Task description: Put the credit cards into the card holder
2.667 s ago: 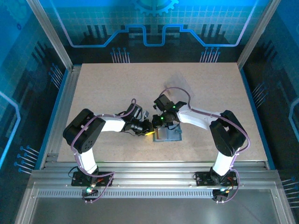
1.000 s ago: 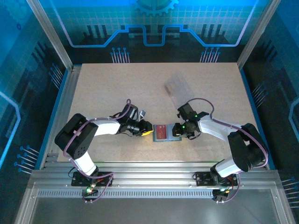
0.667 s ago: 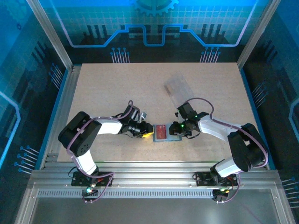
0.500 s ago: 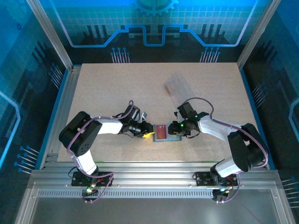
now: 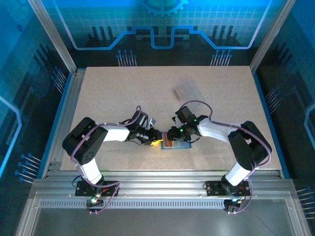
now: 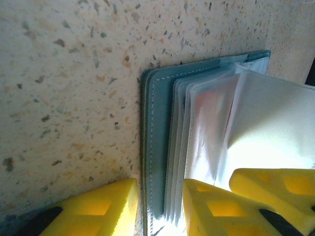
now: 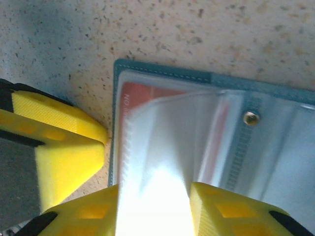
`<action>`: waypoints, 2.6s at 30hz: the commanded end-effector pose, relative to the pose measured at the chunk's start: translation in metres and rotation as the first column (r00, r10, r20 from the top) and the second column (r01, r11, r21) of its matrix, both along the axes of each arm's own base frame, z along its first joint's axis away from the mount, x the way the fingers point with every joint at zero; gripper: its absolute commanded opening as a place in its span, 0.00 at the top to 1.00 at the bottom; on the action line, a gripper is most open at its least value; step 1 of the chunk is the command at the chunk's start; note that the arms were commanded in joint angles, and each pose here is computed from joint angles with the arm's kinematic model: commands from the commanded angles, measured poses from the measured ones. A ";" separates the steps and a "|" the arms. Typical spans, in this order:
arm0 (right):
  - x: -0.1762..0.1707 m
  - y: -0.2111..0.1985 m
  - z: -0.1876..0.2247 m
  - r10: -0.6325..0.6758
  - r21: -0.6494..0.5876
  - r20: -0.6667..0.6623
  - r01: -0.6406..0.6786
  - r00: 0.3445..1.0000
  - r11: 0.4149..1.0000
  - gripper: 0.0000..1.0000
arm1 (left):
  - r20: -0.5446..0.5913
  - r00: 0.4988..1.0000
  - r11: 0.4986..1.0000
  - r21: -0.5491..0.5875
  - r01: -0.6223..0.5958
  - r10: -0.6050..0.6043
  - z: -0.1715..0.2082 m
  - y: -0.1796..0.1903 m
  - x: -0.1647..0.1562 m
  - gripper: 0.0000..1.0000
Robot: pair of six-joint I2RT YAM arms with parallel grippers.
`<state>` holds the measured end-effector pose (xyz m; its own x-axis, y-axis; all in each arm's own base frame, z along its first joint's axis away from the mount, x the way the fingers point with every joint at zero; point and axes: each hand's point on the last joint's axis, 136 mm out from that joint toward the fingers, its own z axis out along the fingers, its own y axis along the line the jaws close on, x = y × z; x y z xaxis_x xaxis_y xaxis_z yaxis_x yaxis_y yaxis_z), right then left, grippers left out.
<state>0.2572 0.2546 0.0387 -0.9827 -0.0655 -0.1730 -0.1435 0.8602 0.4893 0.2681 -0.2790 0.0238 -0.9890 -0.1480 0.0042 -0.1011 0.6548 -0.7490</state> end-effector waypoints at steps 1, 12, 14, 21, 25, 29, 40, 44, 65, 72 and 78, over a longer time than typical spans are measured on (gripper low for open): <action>0.004 0.019 0.006 0.032 0.049 0.008 -0.032 0.999 0.998 0.62 | 0.001 1.000 1.000 -0.014 0.008 -0.008 0.006 -0.001 0.000 0.68; 0.004 0.033 -0.003 0.045 0.122 -0.053 -0.038 0.998 0.992 0.56 | -0.006 0.999 0.999 -0.030 -0.045 0.045 0.012 0.012 0.005 0.64; 0.004 0.035 -0.004 0.050 0.131 -0.059 -0.042 0.997 0.990 0.54 | -0.003 0.998 0.997 -0.033 -0.067 0.067 0.014 0.019 0.007 0.62; 0.005 0.037 -0.010 0.049 0.130 -0.080 -0.038 0.996 0.991 0.48 | 0.018 0.990 0.988 -0.061 -0.141 0.142 0.026 0.040 0.015 0.57; 0.008 0.035 -0.002 0.058 0.087 -0.040 -0.054 0.998 0.995 0.48 | 0.028 0.989 0.987 -0.067 -0.145 0.147 0.030 0.042 0.016 0.56; 0.014 0.036 0.024 0.087 0.047 0.032 -0.088 0.996 0.995 0.48 | 0.026 0.989 0.987 -0.079 -0.142 0.144 0.031 0.040 0.016 0.55; 0.037 0.022 0.070 0.122 -0.062 0.142 -0.114 0.982 0.991 0.48 | 0.043 0.989 0.987 -0.090 -0.137 0.141 0.036 0.040 0.017 0.52; 0.070 -0.003 0.089 0.081 -0.139 0.206 -0.053 0.975 0.989 0.51 | 0.040 0.990 0.986 -0.100 -0.134 0.138 0.036 0.038 0.016 0.52; 0.264 -0.049 0.082 0.240 -0.611 0.451 0.101 0.860 0.785 0.67 | 0.221 0.968 0.992 -0.054 -0.111 0.120 0.070 0.045 0.016 0.48; 0.291 -0.042 0.049 0.270 -0.660 0.418 0.086 0.868 0.746 0.68 | 0.358 0.927 0.993 0.007 -0.121 0.111 0.092 0.053 0.012 0.46; 0.301 -0.039 0.036 0.280 -0.674 0.401 0.074 0.872 0.735 0.71 | 0.373 0.921 0.992 0.014 -0.124 0.110 0.097 0.054 0.010 0.45</action>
<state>0.5589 0.2162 0.0775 -0.7756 -0.4004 -0.4880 -0.2836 0.9117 -0.2974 0.2822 -0.2313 0.1282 -0.8964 -0.2714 -0.3504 0.1008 0.6450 -0.7575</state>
